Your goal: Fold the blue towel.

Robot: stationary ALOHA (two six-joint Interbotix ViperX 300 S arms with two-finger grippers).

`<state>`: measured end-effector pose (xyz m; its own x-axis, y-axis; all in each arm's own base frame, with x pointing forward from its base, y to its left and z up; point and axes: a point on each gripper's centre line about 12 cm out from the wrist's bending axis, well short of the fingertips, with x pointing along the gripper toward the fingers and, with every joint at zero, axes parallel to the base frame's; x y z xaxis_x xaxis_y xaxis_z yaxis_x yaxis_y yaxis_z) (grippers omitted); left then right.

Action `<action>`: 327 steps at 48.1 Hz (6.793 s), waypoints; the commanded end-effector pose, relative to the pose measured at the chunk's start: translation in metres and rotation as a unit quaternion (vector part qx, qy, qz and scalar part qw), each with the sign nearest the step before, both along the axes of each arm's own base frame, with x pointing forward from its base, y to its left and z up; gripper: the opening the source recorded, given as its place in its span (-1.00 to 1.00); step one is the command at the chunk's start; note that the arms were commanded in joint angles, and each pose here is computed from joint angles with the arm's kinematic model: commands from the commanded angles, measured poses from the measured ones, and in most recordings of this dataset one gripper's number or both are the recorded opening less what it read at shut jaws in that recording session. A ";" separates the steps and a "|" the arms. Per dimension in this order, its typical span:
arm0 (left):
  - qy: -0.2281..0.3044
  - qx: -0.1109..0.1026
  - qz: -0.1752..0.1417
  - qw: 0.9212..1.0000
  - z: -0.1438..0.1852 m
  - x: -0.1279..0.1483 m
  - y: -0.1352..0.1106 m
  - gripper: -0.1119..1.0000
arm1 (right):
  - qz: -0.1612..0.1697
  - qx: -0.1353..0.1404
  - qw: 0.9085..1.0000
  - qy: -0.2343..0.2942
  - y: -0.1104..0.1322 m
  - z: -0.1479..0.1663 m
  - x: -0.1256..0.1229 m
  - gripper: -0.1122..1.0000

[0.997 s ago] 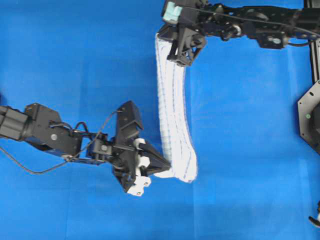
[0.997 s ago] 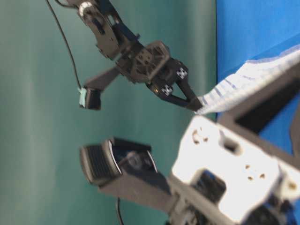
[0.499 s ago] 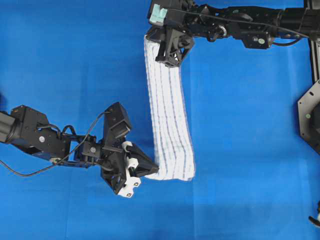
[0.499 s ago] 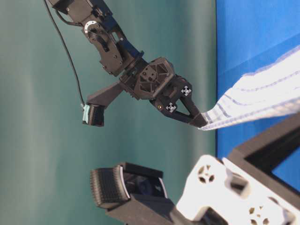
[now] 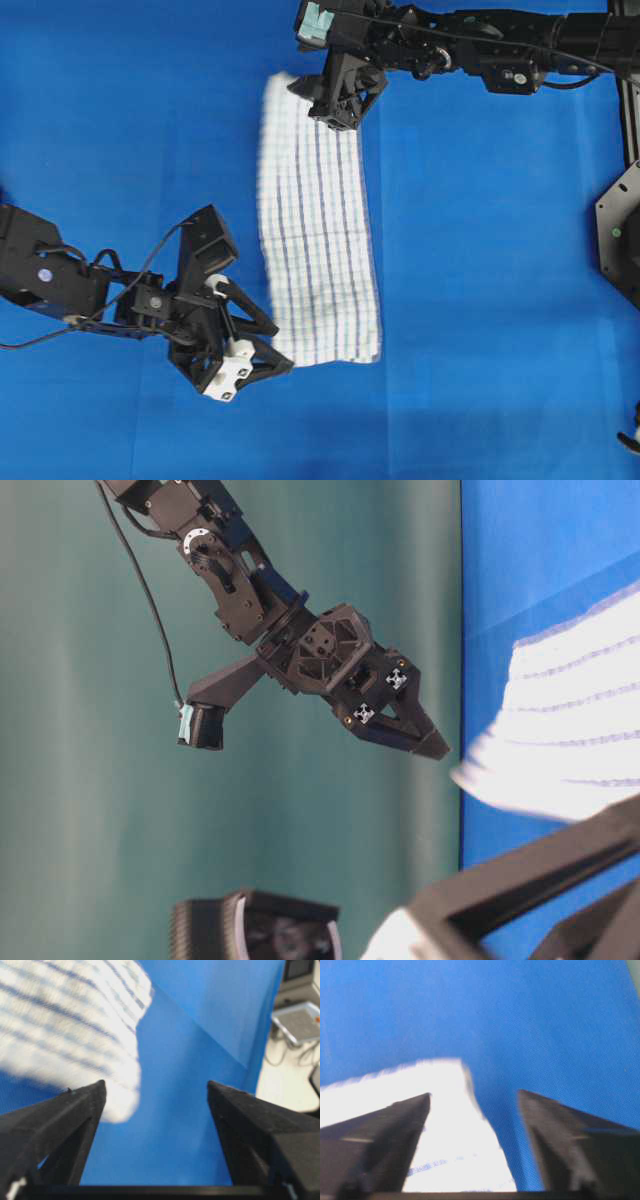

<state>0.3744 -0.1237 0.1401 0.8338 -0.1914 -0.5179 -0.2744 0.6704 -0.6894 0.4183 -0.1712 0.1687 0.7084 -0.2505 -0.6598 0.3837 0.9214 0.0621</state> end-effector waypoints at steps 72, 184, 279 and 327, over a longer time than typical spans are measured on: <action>0.093 0.316 0.145 0.933 -0.054 -0.024 0.282 0.57 | -0.065 -0.018 0.998 0.007 -0.013 -0.059 -0.052 0.71; 0.002 0.296 -0.034 0.955 0.038 -0.007 0.150 -0.72 | 0.058 -0.003 0.995 -0.079 0.118 0.014 -0.082 -0.83; -0.037 0.271 -0.184 0.944 0.019 0.004 0.012 0.83 | 0.181 0.096 0.977 -0.061 0.264 -0.007 -0.089 0.69; -0.168 0.341 -0.143 0.914 0.085 -0.077 0.054 0.76 | 0.232 0.031 0.946 -0.225 0.223 0.081 -0.191 0.68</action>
